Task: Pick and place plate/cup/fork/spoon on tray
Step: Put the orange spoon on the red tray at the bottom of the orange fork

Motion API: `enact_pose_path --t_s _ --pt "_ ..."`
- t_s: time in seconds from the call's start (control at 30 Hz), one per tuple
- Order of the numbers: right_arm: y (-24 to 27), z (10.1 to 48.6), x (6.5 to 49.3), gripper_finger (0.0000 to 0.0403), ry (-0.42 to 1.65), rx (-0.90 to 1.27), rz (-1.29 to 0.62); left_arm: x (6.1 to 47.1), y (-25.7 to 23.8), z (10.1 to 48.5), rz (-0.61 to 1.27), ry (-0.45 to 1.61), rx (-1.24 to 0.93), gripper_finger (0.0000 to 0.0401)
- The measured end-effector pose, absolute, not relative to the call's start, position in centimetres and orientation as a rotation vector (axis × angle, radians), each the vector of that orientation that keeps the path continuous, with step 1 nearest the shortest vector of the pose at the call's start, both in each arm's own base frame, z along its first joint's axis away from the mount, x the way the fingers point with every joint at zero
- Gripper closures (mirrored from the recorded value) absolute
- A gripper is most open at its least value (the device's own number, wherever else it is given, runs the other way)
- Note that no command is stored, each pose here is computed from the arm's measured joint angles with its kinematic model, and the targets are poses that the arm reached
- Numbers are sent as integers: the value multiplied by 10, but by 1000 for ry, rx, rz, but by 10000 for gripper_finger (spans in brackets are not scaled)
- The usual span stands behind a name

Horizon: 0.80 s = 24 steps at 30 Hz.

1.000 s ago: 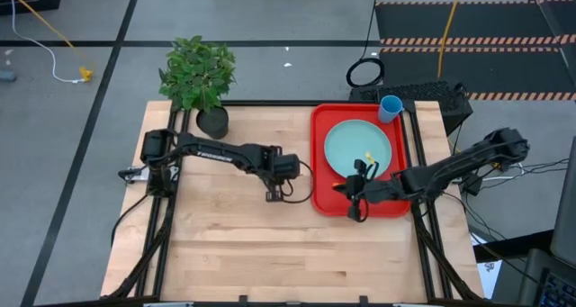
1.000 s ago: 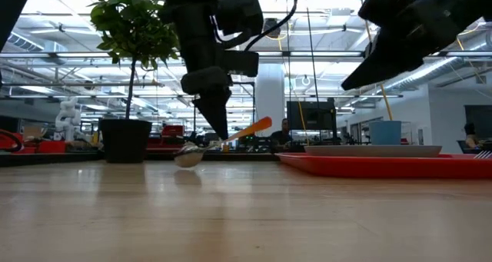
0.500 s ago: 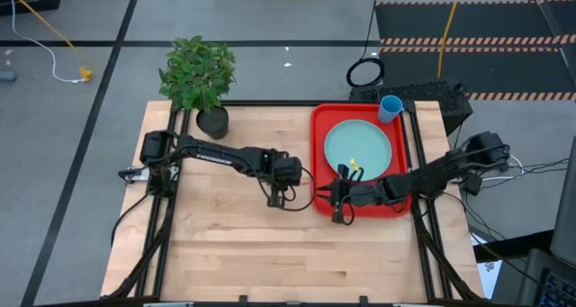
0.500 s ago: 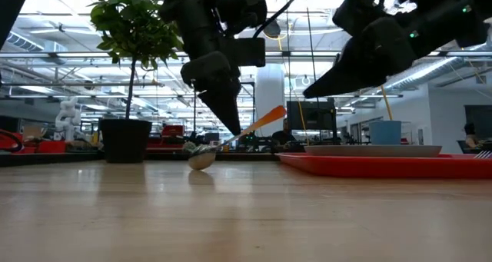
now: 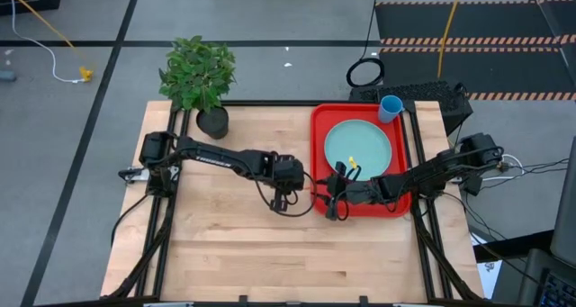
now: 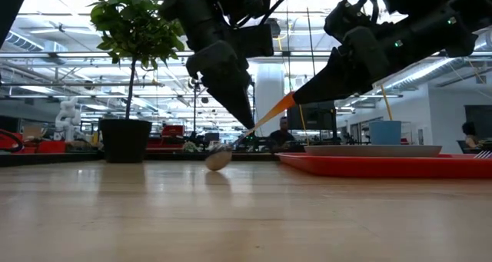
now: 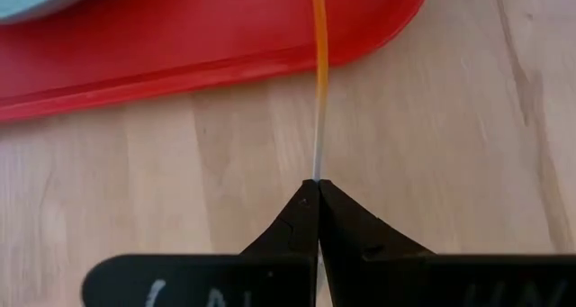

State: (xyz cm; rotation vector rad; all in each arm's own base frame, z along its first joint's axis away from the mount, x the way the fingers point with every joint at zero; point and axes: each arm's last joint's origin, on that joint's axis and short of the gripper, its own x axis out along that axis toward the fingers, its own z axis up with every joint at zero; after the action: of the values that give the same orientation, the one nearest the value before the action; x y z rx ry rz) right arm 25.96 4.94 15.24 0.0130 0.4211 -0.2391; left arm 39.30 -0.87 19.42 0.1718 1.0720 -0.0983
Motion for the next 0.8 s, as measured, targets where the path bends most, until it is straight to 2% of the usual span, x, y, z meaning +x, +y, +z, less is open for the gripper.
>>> enact_pose_path --t_s 0.27,0.53,0.8 --pt "50 153 260 293 413 16 -238 396 -9 196 -111 1037 168 398" --pt "50 154 260 388 405 21 -230 396 -13 197 -119 1028 180 398" --pt "50 156 261 397 379 30 -225 397 -13 197 -98 1021 179 396"
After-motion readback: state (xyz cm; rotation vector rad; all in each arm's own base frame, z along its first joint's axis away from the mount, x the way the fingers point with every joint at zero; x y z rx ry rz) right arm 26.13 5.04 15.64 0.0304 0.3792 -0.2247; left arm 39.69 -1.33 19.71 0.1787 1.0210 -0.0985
